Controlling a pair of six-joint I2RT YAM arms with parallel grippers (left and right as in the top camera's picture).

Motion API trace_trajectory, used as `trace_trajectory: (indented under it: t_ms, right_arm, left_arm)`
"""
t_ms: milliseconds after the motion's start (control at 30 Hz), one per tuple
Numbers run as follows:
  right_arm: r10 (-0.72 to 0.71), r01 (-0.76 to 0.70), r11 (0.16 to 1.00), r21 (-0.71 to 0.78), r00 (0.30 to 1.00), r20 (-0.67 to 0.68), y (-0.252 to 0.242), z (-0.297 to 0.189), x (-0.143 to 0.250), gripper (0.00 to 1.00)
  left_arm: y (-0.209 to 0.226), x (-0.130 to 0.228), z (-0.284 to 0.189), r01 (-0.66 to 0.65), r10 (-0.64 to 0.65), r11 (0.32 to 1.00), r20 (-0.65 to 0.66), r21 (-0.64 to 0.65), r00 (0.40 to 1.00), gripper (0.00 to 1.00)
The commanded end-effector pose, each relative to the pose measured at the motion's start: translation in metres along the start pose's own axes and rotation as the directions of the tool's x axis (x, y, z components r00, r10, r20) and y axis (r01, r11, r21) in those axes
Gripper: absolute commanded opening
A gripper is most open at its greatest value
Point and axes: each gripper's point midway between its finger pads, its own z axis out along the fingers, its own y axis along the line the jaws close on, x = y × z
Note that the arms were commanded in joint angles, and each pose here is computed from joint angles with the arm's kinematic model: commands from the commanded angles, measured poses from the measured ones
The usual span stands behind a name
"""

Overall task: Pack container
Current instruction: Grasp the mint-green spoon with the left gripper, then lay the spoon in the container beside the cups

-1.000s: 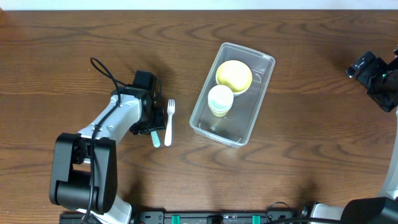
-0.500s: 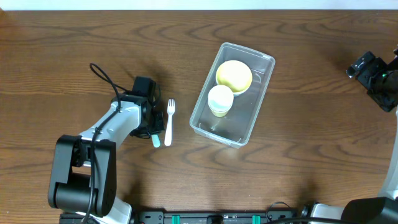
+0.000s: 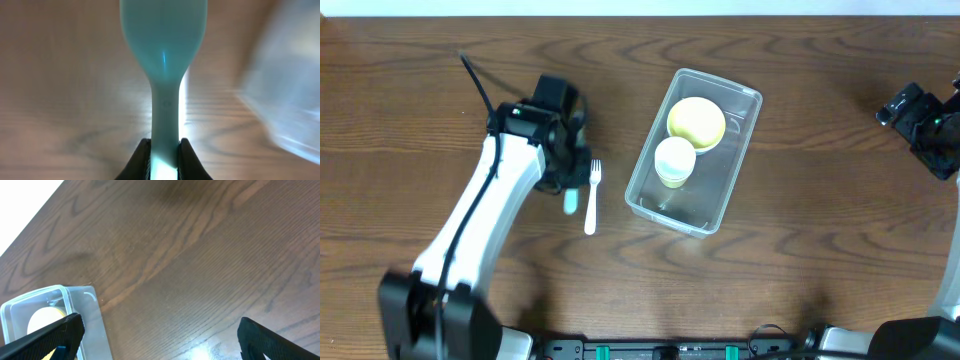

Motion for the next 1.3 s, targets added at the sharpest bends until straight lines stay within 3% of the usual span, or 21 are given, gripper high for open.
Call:
trace_trajectory:
  t_ms: [0, 67, 167, 267, 467, 667, 733, 767, 833, 933, 1067, 1133, 1200, 1267]
  right_arm:
    - [0.001, -0.001, 1.0, -0.001, 1.0, 0.01, -0.001, -0.003, -0.002, 0.99]
    - [0.001, -0.001, 1.0, -0.002, 1.0, 0.01, -0.001, -0.003, -0.002, 0.99]
    - [0.001, -0.001, 1.0, -0.001, 1.0, 0.01, -0.001, -0.003, -0.002, 0.99]
    - [0.001, -0.001, 1.0, -0.002, 1.0, 0.01, -0.001, -0.003, -0.002, 0.99]
    - [0.001, -0.001, 1.0, -0.001, 1.0, 0.01, -0.001, -0.003, -0.002, 0.99]
    - [0.001, -0.001, 1.0, -0.002, 1.0, 0.01, -0.001, -0.003, -0.002, 0.99]
    - [0.001, -0.001, 1.0, -0.002, 1.0, 0.01, -0.001, -0.003, -0.002, 0.99]
    - [0.001, -0.001, 1.0, -0.002, 1.0, 0.01, -0.001, -0.003, -0.002, 0.99]
    - [0.001, -0.001, 1.0, -0.001, 1.0, 0.01, -0.001, -0.003, -0.002, 0.99]
    - [0.001, -0.001, 1.0, -0.002, 1.0, 0.01, -0.001, -0.003, -0.002, 0.99]
    - [0.001, -0.001, 1.0, -0.001, 1.0, 0.01, -0.001, -0.003, -0.002, 0.99]
    - [0.001, -0.001, 1.0, -0.002, 1.0, 0.01, -0.001, -0.003, -0.002, 0.99]
    - [0.001, -0.001, 1.0, -0.001, 1.0, 0.01, -0.001, -0.003, -0.002, 0.99]
    - [0.001, -0.001, 1.0, -0.001, 1.0, 0.01, -0.001, -0.003, -0.002, 0.99]
  left_arm:
    - [-0.059, -0.012, -0.066, -0.278, 0.263, 0.959, 0.203, 0.049, 0.943, 0.06]
    - [-0.094, -0.007, -0.079, -0.435, 0.407, 0.899, 0.272, 0.05, 0.872, 0.06]
    - [-0.142, 0.009, -0.08, -0.682, 0.642, 0.731, 0.321, 0.017, 0.696, 0.06]
    - [-0.174, 0.017, -0.067, -0.817, 0.785, 0.574, 0.319, -0.056, 0.53, 0.06]
    - [-0.206, 0.011, -0.016, -0.901, 0.883, 0.425, 0.258, -0.09, 0.391, 0.06]
    - [-0.21, 0.011, 0.028, -0.912, 0.903, 0.407, 0.174, -0.056, 0.393, 0.09]
    - [-0.211, 0.013, 0.028, -0.907, 0.898, 0.418, 0.172, -0.051, 0.404, 0.38]
    - [-0.213, 0.013, 0.023, -0.898, 0.888, 0.437, 0.183, -0.05, 0.422, 0.7]
    - [-0.214, 0.011, 0.005, -0.869, 0.855, 0.492, 0.212, -0.047, 0.473, 0.84]
    - [-0.209, 0.012, -0.029, -0.849, 0.829, 0.526, 0.255, -0.053, 0.498, 0.98]
    - [-0.186, 0.019, -0.073, -0.833, 0.811, 0.548, 0.297, -0.082, 0.504, 0.98]
    - [-0.161, 0.018, -0.086, -0.803, 0.796, 0.584, 0.28, -0.123, 0.536, 0.98]
    - [-0.135, 0.014, -0.091, -0.741, 0.747, 0.657, 0.254, -0.14, 0.614, 0.98]
    - [-0.107, 0.003, -0.088, -0.617, 0.628, 0.776, 0.241, -0.128, 0.74, 0.98]
